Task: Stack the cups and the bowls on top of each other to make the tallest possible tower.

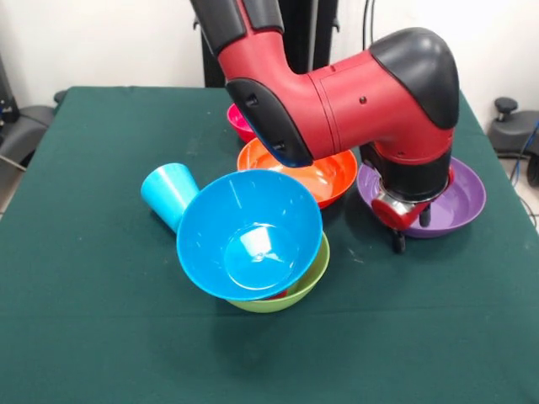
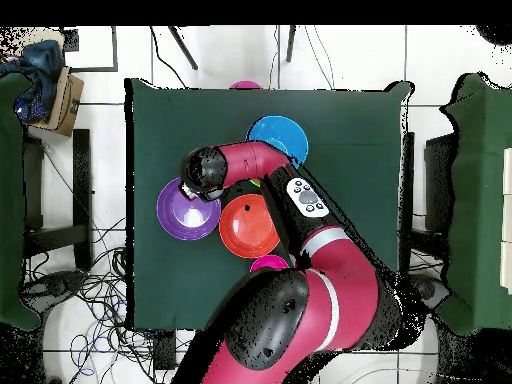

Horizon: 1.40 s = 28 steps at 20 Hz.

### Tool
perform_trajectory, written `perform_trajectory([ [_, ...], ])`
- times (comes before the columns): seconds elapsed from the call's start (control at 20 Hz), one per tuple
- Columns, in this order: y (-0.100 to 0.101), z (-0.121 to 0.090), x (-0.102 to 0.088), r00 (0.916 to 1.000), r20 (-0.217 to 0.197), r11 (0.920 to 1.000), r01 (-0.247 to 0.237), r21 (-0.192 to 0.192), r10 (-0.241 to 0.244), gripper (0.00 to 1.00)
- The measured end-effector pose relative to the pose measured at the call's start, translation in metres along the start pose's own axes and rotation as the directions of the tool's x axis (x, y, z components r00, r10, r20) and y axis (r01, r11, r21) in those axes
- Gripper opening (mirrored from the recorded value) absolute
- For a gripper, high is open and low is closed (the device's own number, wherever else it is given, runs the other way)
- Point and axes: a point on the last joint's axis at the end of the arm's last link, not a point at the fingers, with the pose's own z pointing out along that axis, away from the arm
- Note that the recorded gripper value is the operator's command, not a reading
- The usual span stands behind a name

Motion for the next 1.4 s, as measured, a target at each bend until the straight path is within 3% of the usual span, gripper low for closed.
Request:
perform_trajectory([
  [0.7,-0.004,0.000,-0.009,0.9985,-0.051,0.9996,-0.018,-0.021,0.017,1.00],
  [0.75,-0.005,0.000,-0.009,0.9986,-0.050,0.9996,-0.019,-0.021,0.018,0.00],
  [1.4,-0.014,0.000,-0.005,0.9957,-0.037,0.9923,-0.088,-0.088,0.085,0.00],
])
